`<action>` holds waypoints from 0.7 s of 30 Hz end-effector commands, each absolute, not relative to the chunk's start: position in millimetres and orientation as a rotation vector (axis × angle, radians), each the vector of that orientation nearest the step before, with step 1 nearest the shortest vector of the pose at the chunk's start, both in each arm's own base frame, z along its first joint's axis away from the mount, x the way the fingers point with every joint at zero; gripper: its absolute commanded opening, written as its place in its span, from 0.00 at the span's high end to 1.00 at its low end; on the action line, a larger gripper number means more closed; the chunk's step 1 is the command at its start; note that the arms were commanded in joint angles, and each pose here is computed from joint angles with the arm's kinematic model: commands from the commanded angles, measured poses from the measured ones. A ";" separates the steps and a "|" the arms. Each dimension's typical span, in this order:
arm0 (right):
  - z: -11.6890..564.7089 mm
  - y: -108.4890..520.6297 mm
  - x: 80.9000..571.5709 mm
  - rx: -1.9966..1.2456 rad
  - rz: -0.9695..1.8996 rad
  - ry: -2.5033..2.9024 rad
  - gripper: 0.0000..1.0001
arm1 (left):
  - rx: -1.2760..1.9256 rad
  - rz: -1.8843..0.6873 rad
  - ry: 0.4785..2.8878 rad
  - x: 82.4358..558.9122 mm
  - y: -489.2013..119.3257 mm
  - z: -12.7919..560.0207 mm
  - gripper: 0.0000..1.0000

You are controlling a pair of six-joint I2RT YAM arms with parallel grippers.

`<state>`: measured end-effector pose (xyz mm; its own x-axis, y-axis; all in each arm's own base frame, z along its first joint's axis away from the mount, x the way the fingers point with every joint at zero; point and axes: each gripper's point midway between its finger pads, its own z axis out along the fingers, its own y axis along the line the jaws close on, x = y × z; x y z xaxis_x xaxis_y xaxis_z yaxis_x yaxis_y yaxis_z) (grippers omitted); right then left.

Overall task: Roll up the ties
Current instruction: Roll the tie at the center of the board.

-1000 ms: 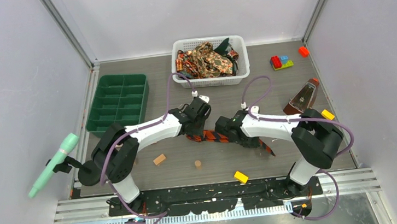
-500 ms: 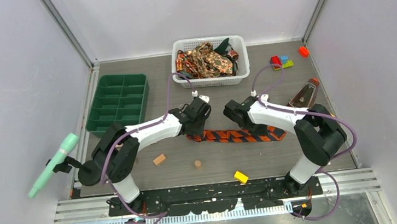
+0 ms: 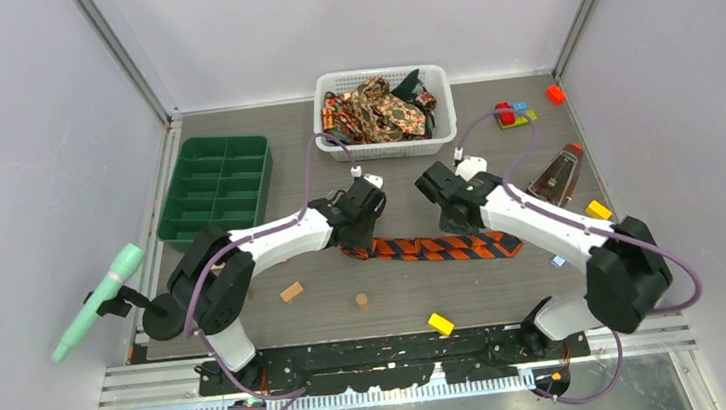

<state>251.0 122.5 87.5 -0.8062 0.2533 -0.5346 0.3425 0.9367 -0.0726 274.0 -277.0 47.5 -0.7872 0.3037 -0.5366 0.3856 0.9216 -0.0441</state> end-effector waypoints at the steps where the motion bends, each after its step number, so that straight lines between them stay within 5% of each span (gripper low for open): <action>1: 109.6 164.1 258.8 0.360 0.138 2.523 0.75 | 0.485 -0.209 2.533 272.3 -275.7 60.3 0.93; 21: 133.9 281.0 249.4 0.348 0.925 2.415 0.74 | 0.151 -0.315 2.376 289.4 -220.9 135.4 0.63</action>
<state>246.7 228.4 109.9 -0.8127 0.3969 -0.4266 0.1325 0.8389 0.5279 281.3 -243.5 134.6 -0.7239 0.1419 -0.6752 0.2909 0.9501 -0.1122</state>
